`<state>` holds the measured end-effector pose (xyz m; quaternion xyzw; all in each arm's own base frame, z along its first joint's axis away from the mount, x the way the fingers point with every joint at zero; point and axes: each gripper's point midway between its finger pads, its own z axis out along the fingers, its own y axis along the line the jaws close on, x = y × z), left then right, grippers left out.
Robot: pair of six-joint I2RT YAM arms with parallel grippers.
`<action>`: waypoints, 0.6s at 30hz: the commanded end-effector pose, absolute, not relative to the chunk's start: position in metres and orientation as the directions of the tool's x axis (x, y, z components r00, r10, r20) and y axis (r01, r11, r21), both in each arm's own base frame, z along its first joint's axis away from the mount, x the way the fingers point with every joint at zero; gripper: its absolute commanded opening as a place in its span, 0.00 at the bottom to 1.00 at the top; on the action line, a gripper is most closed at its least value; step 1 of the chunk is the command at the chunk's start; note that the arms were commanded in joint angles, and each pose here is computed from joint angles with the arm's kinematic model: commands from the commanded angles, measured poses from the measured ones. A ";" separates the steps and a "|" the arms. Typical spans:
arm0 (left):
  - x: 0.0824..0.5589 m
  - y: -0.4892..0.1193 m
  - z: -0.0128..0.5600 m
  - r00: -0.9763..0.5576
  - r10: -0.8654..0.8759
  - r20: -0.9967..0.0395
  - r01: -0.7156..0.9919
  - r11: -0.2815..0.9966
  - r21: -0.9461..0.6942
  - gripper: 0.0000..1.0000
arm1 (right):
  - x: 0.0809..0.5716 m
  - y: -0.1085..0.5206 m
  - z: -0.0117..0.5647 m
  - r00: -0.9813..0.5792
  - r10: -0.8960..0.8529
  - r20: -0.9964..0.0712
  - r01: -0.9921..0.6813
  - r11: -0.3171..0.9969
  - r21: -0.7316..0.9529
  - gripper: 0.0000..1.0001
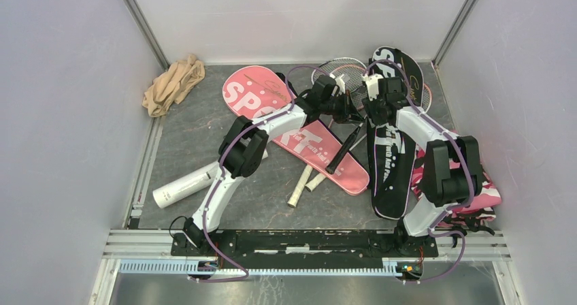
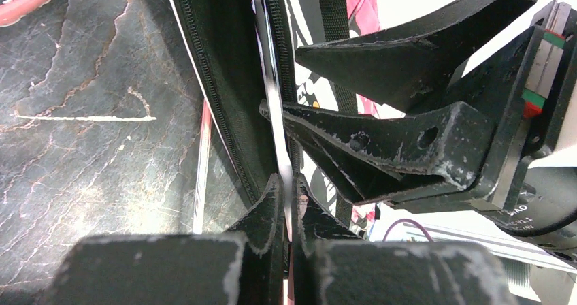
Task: Pack up the badminton gear
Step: Place the racket in the racket bag.
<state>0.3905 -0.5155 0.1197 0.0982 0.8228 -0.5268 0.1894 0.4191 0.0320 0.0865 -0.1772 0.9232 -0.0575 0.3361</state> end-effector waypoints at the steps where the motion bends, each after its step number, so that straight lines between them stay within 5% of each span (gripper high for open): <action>1: 0.397 -0.525 0.178 -0.860 -0.088 -0.503 0.453 0.323 -0.831 0.02 | 0.439 0.023 0.102 -0.669 -0.383 -0.638 -0.239 0.923 -0.303 0.47; 6: 0.396 -0.524 0.174 -0.859 -0.082 -0.505 0.455 0.329 -0.827 0.02 | 0.442 0.023 0.098 -0.674 -0.383 -0.632 -0.241 0.922 -0.302 0.35; 14: 0.394 -0.520 0.173 -0.853 -0.074 -0.516 0.465 0.338 -0.818 0.02 | 0.446 0.024 0.123 -0.650 -0.357 -0.670 -0.219 0.933 -0.285 0.01; 18: 0.390 -0.518 0.183 -0.843 -0.066 -0.533 0.485 0.332 -0.809 0.02 | 0.445 0.029 0.148 -0.626 -0.323 -0.710 -0.215 0.947 -0.241 0.00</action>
